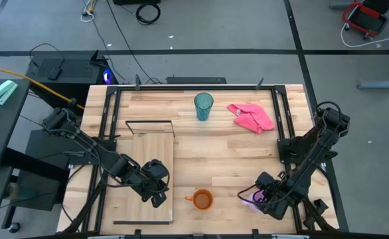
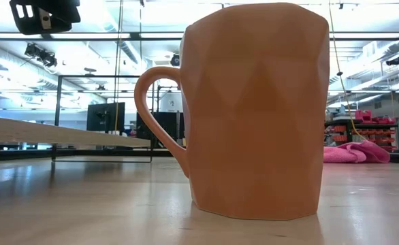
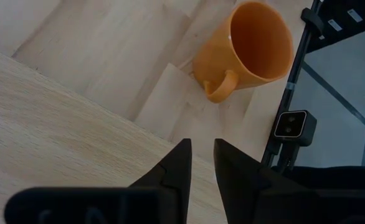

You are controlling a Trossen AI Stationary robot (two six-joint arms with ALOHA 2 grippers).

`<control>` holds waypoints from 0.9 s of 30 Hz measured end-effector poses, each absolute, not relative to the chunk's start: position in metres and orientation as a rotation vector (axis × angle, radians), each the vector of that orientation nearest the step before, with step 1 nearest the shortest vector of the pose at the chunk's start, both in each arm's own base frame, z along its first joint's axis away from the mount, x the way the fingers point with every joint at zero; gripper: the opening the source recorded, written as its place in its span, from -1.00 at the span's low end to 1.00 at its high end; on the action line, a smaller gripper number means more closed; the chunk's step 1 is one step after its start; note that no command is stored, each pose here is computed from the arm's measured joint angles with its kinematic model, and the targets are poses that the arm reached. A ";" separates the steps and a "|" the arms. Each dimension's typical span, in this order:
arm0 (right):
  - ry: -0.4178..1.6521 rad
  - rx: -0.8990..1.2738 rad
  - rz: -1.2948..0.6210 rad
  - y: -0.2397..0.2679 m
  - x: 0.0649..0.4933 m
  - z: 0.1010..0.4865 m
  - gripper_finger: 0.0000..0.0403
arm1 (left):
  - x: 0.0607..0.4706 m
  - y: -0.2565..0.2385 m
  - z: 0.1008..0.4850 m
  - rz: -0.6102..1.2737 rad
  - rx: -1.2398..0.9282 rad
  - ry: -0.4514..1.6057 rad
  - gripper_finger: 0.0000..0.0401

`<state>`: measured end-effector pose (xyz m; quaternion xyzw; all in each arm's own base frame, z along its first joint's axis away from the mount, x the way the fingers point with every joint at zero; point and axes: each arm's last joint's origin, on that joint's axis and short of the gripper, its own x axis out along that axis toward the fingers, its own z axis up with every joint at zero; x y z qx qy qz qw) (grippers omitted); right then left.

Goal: Stack small to large cups/mugs on shelf
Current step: Put the purple cup on the shelf

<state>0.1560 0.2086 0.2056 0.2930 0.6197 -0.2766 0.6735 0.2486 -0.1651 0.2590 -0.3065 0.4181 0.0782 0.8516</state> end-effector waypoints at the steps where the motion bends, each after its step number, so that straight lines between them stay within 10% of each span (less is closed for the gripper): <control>1: 1.391 0.663 -0.615 0.208 0.159 0.210 -0.96 | 0.249 -0.165 0.259 0.164 -0.645 0.880 -0.63; 27: 1.090 0.440 -0.688 0.054 0.263 0.345 -0.98 | 0.275 -0.089 0.257 0.453 -0.744 0.849 -0.69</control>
